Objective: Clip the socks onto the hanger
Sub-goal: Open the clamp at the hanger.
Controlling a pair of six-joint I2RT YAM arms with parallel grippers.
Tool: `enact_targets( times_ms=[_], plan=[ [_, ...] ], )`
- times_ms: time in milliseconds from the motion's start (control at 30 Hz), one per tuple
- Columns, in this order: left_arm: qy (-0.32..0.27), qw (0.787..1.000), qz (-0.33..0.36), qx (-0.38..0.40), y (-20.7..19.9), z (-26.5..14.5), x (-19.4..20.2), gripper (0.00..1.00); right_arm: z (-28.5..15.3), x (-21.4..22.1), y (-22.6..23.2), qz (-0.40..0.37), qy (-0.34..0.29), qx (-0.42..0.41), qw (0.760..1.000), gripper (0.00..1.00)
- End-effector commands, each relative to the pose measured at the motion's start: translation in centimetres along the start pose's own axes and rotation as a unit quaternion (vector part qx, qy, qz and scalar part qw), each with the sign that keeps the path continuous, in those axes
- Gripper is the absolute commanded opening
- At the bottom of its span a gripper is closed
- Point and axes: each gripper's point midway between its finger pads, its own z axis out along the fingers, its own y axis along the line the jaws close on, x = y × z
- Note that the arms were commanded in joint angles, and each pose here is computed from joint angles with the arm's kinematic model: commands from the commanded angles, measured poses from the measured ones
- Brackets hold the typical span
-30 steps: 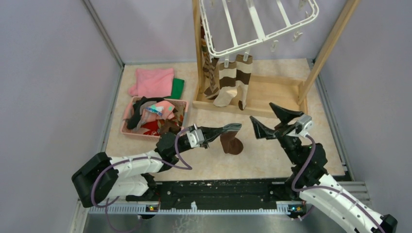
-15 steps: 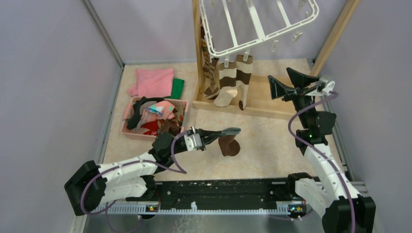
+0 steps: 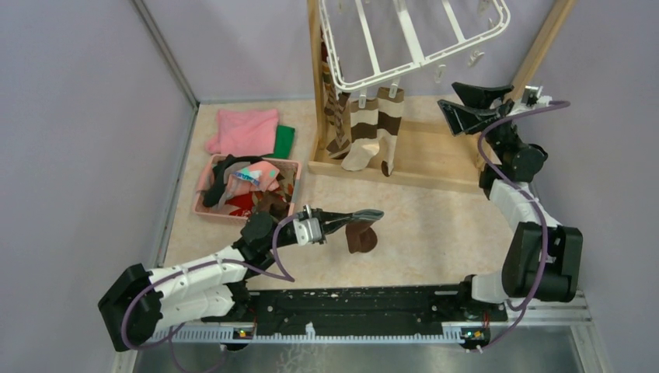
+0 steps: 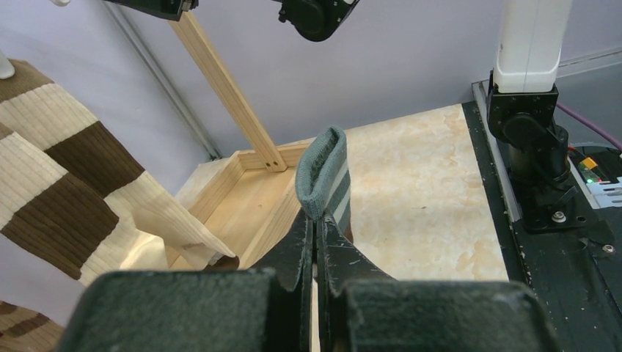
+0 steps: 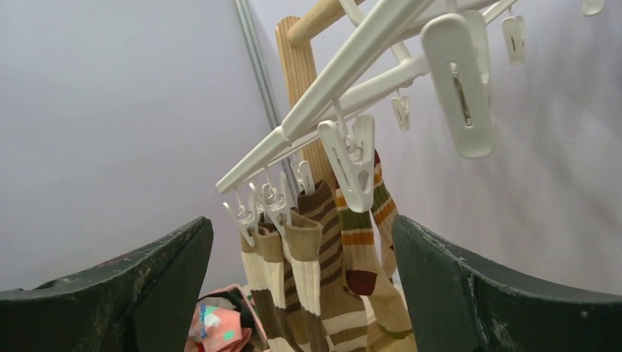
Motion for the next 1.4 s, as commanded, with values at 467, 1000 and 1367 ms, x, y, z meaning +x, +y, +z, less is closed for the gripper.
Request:
enact_targets(
  times_ms=[467, 1000, 1367],
  plan=[
    [-0.014, 1.000, 0.026, -0.004, 0.5, -0.1, -1.2, 0.00, 3.0, -2.3, 0.3, 0.008, -0.026, -0.113, 0.993, 0.89],
    [-0.007, 1.000, 0.025, -0.003, 0.7, 0.3, -1.0, 0.00, 5.4, -2.3, 0.1, 0.006, -0.028, -0.146, 0.989, 0.88],
    [-0.007, 1.000, 0.022, 0.004, 0.6, 0.6, -1.2, 0.00, 5.9, -2.5, 0.4, 0.000, -0.020, -0.162, 0.987, 0.88]
  ],
)
